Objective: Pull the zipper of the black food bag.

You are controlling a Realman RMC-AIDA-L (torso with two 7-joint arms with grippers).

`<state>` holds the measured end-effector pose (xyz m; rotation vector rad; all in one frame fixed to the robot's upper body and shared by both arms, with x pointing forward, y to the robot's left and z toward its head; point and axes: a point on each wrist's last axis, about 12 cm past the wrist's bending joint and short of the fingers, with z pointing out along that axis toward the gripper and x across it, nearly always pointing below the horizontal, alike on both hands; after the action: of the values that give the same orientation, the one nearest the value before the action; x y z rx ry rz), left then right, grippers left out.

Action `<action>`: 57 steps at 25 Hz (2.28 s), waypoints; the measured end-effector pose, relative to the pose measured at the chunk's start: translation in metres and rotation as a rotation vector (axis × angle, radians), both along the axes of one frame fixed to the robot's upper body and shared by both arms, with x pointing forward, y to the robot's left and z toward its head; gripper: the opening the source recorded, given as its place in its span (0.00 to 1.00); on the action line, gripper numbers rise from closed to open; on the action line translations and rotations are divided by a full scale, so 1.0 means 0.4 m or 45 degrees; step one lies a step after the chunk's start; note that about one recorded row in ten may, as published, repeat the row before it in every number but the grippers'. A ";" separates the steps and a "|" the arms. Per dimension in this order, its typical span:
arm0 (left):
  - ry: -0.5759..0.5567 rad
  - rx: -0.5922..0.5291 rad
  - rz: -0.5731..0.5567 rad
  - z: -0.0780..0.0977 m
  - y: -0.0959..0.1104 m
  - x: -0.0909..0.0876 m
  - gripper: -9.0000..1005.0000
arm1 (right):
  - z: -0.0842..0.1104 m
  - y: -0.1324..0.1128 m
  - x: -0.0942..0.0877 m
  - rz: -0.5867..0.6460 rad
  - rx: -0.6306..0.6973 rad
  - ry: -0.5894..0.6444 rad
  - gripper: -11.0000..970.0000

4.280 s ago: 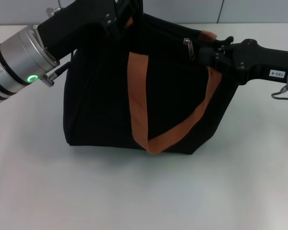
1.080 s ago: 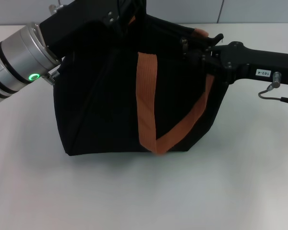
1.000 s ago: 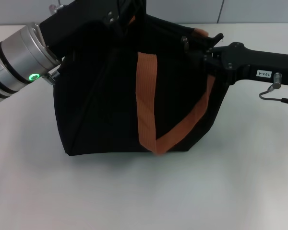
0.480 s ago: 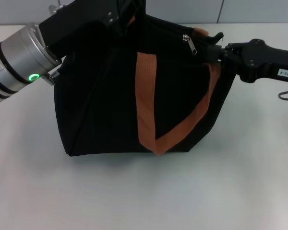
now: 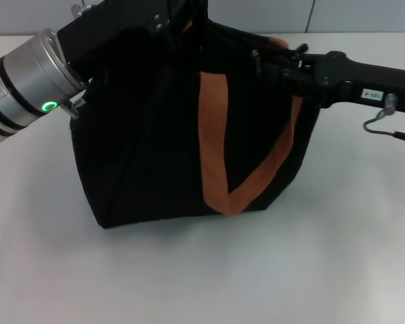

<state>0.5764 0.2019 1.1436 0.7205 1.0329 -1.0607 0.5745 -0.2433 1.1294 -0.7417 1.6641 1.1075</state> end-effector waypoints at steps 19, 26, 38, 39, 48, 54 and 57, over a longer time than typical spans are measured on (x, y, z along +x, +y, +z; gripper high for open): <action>0.002 -0.007 -0.007 -0.002 -0.001 -0.003 0.04 | -0.009 -0.017 -0.033 0.017 -0.064 -0.045 0.05; 0.003 -0.009 -0.005 -0.001 -0.001 -0.003 0.04 | 0.000 -0.056 -0.042 -0.048 -0.027 -0.062 0.01; 0.163 -0.068 0.141 -0.029 0.051 0.002 0.04 | 0.024 -0.132 -0.083 -0.117 0.188 -0.165 0.05; 0.194 -0.081 0.174 -0.037 0.065 0.000 0.04 | 0.020 -0.136 -0.088 -0.120 0.196 -0.175 0.09; 0.364 -0.094 0.298 -0.087 0.124 -0.022 0.04 | -0.002 -0.134 -0.106 -0.107 0.209 -0.259 0.28; 0.402 -0.126 0.296 -0.105 0.133 -0.046 0.04 | -0.012 -0.128 -0.105 -0.103 0.192 -0.275 0.42; 0.425 -0.133 0.300 -0.113 0.140 -0.056 0.04 | -0.013 -0.128 -0.104 -0.105 0.185 -0.277 0.48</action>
<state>0.5541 0.2577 1.0982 0.3313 1.3015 -1.0395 0.5330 -0.2945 1.1241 -0.6692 1.4035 1.0390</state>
